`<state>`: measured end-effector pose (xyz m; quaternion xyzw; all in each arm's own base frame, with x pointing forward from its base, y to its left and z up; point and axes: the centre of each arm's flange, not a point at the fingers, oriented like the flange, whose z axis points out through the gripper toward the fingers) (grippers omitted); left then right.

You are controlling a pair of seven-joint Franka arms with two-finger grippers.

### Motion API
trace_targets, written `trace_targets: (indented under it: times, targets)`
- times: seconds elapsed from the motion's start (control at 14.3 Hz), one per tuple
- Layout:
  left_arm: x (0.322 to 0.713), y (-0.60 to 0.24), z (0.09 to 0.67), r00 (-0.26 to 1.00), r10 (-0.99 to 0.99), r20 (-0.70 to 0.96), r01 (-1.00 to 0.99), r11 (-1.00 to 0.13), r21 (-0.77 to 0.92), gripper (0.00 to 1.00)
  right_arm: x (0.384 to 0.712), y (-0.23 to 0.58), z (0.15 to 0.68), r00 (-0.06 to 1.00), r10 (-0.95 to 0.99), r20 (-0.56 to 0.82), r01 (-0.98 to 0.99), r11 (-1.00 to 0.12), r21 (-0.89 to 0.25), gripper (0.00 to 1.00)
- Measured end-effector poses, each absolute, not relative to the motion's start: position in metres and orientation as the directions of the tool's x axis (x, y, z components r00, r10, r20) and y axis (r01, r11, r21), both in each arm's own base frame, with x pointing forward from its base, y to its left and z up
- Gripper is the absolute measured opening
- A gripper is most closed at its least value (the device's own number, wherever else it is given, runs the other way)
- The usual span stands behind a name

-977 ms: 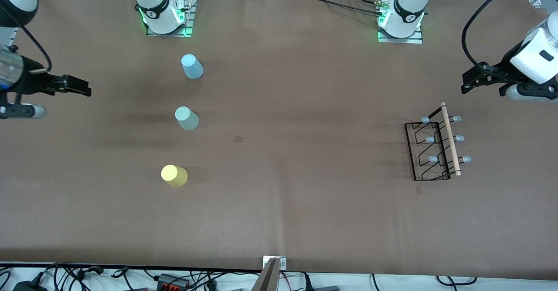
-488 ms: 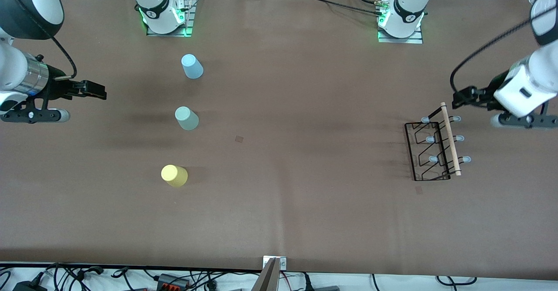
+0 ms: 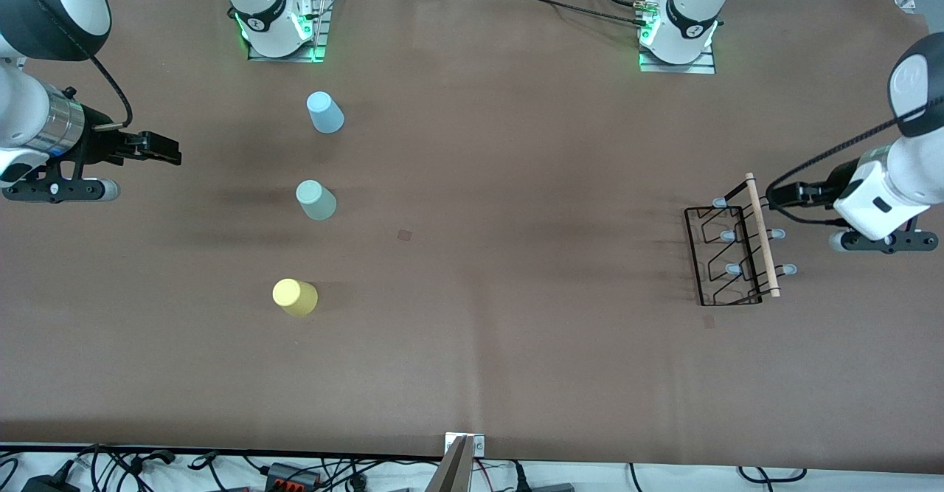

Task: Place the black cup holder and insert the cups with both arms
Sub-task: 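Lower the left gripper and close it on the wooden dowel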

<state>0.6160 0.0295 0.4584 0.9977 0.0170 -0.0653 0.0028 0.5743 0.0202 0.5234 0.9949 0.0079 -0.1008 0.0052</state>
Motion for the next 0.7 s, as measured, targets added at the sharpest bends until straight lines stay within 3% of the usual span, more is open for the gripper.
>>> trace_targets:
  times: [0.42, 0.7]
  targets:
    - [0.604, 0.027, 0.373, 0.997, 0.015, -0.071, 0.013, -1.0, -0.019, 1.0, 0.575, 0.025, 0.523, 0.98, 0.023, -0.196, 0.025, -1.0, 0.008, 1.0]
    - [0.593, 0.032, 0.344, 0.998, 0.021, -0.05, 0.021, -1.0, -0.019, 0.93, 0.574, 0.025, 0.523, 0.98, 0.024, -0.197, 0.026, -1.0, 0.008, 1.0]
